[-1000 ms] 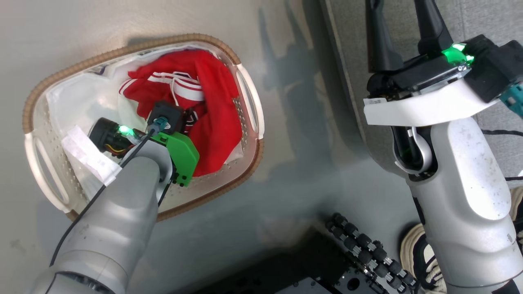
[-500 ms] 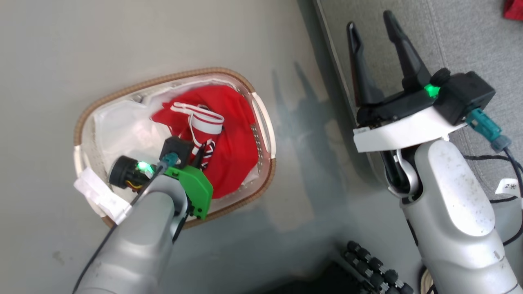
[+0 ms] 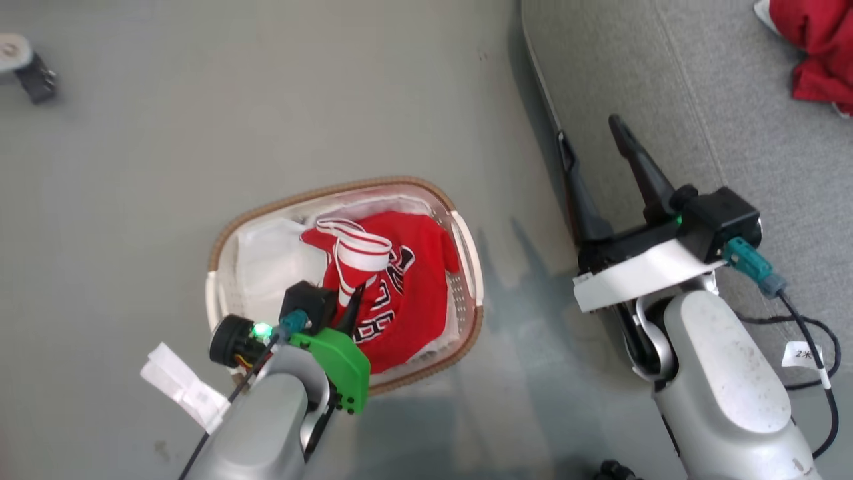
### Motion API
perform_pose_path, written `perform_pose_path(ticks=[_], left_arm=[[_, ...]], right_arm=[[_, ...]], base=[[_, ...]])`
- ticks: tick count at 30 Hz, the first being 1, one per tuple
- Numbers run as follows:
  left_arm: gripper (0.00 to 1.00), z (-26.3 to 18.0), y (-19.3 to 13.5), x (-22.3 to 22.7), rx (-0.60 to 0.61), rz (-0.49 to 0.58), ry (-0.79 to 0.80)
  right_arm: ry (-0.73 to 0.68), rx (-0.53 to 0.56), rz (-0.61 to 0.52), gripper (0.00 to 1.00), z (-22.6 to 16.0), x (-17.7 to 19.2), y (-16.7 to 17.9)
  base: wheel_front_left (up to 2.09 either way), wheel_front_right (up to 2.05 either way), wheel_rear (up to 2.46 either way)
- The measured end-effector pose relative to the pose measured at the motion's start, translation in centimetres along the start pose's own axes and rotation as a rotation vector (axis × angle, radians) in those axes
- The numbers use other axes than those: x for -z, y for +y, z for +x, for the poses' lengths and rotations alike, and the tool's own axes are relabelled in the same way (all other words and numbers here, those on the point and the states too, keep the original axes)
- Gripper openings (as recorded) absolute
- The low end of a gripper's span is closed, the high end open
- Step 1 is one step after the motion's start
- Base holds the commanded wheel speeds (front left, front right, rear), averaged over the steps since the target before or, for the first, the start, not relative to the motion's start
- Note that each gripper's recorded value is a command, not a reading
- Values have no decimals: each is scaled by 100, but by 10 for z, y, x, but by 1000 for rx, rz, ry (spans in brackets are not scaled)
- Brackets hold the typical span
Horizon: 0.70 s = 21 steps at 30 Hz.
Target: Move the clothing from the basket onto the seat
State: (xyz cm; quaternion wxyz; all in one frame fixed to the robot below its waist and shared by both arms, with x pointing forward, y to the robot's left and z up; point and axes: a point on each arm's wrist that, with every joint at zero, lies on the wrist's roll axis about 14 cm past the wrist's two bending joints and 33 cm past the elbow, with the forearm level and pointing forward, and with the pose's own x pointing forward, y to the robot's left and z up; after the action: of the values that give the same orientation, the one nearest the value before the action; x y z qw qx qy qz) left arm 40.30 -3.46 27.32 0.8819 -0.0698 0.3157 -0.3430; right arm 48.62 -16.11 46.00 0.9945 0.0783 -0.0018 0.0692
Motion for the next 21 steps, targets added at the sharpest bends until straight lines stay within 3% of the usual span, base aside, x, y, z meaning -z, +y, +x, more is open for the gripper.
perform_pose_path(ticks=[21], left_arm=[[0, -90, -5, -87, -144, 62, -323]], right_arm=[[-49, -82, 23, 100, -50, -34, 47]], base=[[0, 0, 0]])
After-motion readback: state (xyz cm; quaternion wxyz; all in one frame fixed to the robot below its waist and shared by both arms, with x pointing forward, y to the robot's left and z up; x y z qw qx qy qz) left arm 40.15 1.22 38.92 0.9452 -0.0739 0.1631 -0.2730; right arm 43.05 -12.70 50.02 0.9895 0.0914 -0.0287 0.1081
